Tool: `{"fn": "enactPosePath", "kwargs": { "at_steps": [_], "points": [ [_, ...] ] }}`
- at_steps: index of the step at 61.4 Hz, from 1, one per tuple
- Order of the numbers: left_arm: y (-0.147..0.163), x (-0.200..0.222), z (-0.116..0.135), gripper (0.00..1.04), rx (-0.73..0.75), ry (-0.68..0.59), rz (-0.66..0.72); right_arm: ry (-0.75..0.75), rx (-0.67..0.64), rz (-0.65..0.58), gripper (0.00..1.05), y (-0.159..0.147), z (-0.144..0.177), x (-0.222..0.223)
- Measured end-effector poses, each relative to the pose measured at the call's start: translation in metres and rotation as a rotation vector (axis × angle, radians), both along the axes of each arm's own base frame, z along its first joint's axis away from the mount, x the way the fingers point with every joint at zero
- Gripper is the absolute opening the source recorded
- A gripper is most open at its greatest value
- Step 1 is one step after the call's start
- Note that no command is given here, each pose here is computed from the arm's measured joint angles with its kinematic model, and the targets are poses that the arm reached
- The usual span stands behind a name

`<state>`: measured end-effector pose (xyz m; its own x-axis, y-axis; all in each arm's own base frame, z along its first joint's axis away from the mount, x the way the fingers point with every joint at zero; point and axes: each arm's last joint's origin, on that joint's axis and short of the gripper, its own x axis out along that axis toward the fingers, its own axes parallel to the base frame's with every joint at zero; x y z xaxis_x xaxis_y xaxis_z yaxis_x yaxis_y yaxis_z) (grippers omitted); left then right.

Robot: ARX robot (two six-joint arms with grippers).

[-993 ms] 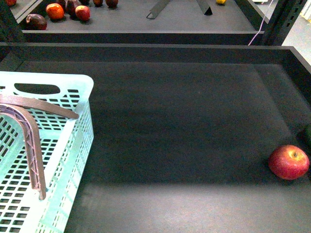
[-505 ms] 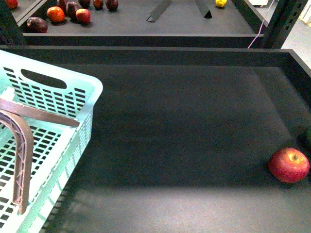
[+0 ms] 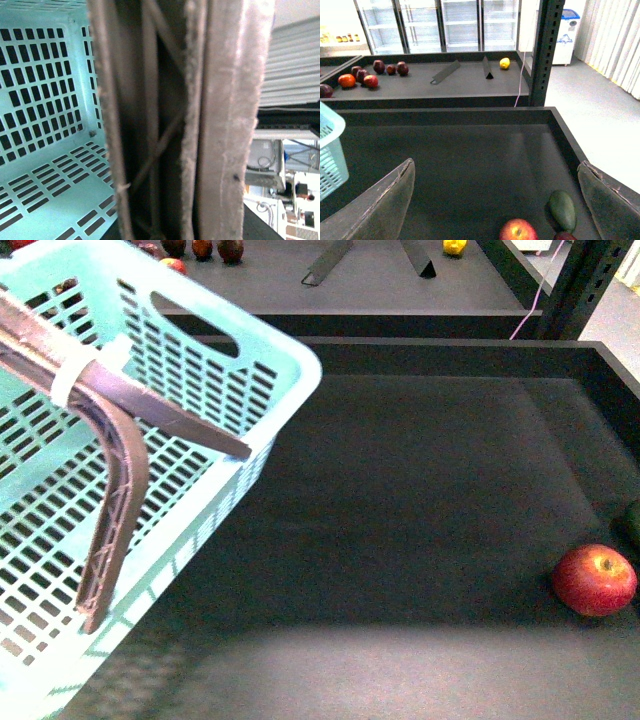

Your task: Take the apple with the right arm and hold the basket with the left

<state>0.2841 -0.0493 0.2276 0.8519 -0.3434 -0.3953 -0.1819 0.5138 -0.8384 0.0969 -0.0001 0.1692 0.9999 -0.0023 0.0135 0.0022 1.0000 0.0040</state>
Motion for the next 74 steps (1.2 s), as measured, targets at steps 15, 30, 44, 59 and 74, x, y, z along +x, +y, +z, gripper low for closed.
{"fn": "enactPosePath", "kwargs": {
  "at_steps": [15, 30, 44, 59, 74],
  "points": [
    [-0.062, 0.000, 0.017, 0.16, 0.023, -0.042, -0.163, 0.000, 0.000, 0.000, 0.96, 0.000, 0.000, 0.000],
    [-0.116, -0.006, 0.019, 0.16, 0.018, -0.042, -0.312, 0.000, 0.000, 0.000, 0.96, 0.000, 0.000, 0.000],
    [-0.135, -0.011, 0.024, 0.16, 0.005, -0.056, -0.358, 0.000, 0.000, 0.000, 0.96, 0.000, 0.000, 0.000],
    [-0.135, -0.011, 0.028, 0.16, -0.018, -0.086, -0.375, 0.000, 0.000, 0.000, 0.96, 0.000, 0.000, 0.000],
    [-0.135, -0.011, 0.028, 0.16, -0.017, -0.086, -0.371, 0.217, -0.030, 0.064, 0.96, -0.002, -0.001, 0.001]
  ]
}}
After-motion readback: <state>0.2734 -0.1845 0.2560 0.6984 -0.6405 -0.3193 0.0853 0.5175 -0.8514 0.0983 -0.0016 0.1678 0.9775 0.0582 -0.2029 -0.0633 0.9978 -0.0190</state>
